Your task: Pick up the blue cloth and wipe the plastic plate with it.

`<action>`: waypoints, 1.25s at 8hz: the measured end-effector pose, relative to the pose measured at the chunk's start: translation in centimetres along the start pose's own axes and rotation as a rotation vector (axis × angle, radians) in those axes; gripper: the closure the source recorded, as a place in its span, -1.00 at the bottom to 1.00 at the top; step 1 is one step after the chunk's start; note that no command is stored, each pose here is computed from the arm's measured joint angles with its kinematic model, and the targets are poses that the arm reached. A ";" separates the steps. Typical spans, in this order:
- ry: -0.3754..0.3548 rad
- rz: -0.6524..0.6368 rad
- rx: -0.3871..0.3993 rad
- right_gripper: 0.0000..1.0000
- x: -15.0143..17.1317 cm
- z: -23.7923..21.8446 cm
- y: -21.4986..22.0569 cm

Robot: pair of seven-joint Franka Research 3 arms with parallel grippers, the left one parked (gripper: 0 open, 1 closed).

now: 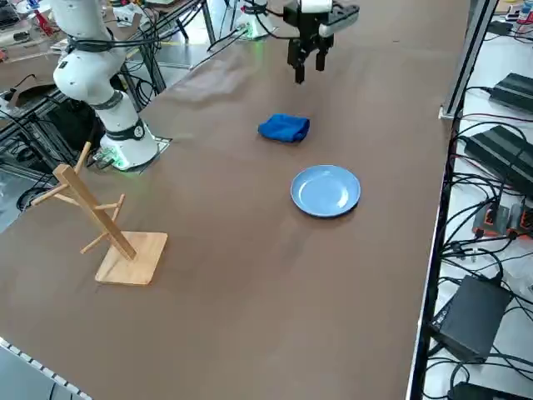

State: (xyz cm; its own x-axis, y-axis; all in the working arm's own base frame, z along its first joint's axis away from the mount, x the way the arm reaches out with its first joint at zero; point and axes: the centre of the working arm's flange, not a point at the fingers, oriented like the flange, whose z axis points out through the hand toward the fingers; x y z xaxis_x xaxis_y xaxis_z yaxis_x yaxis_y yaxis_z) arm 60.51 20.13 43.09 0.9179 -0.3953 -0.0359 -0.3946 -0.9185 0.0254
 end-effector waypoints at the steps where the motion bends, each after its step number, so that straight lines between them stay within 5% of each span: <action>1: 0.005 -0.005 0.006 -1.00 -1.2 3.1 -1.4; 5: -0.005 -0.123 -0.051 -1.00 -7.8 12.5 -6.8; 10: 0.058 -0.110 -0.030 -1.00 -11.2 19.6 -5.1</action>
State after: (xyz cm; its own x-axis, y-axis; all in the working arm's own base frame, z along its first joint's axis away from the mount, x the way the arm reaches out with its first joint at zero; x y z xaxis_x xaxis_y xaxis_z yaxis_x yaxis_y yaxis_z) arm 51.35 29.05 23.80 0.9568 -0.2902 0.0174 -0.2908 -0.9553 0.0540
